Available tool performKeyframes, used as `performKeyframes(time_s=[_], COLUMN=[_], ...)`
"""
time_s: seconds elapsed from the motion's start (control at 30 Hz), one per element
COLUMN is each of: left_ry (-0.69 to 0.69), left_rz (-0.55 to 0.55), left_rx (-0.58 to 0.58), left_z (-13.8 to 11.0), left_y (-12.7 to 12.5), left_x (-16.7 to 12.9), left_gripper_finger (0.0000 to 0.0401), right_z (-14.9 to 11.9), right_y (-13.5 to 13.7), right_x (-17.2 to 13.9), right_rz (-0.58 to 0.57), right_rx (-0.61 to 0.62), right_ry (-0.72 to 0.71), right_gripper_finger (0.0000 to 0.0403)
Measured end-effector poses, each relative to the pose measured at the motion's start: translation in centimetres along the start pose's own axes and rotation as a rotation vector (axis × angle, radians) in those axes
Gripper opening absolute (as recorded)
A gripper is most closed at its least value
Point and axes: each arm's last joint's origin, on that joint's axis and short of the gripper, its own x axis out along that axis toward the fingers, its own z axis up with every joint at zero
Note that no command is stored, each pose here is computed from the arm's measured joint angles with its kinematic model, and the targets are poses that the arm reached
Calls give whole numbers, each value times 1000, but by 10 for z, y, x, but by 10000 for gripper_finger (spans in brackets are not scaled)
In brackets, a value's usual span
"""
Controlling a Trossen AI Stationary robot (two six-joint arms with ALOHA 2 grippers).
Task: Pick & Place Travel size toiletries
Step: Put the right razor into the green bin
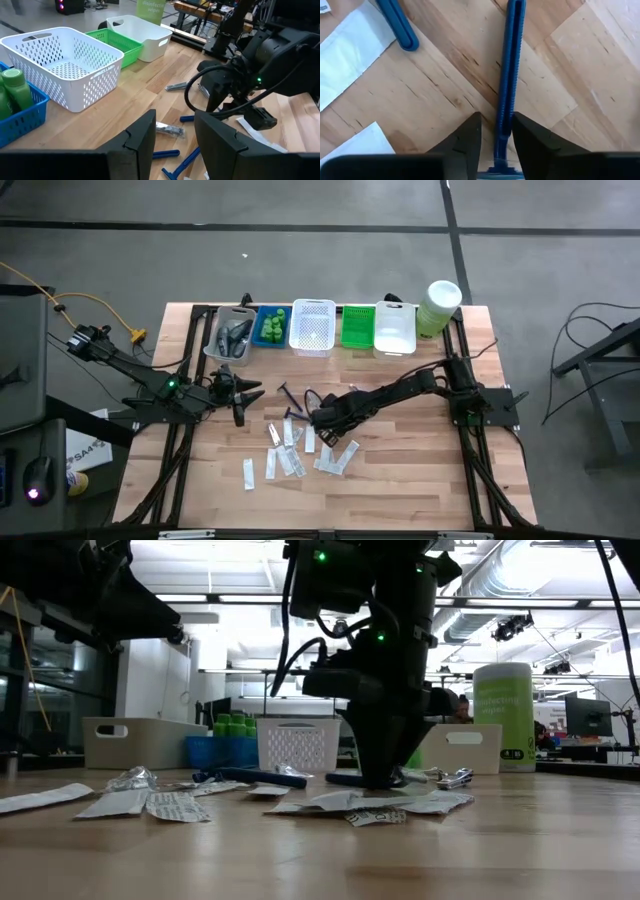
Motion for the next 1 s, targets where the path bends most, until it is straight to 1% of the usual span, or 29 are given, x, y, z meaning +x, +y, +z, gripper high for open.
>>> performKeyframes(time_s=[0.33,0.53,0.63,0.73,0.83,1.0], left_ry=[1,2,4,6,11,18], left_rz=[0,1,3,4,6,11], left_rx=[-11,-10,-10,-11,-6,-4], left_z=[0,0,-1,-1,-1,-2], left_y=[0,0,0,0,1,1], left_x=[0,0,0,0,0,0], left_gripper_finger=[136,136,136,136,136,136], right_z=[6,9,10,8,14,19], right_y=[-5,-8,-10,-18,-23,-44], right_x=[2,-2,-14,-30,-56,-86], right_rz=[12,36,41,8,37,-11], right_rx=[-44,-70,-73,-79,-62,-35], right_ry=[22,28,1,-28,-121,-205], right_gripper_finger=[30,29,29,27,27,27])
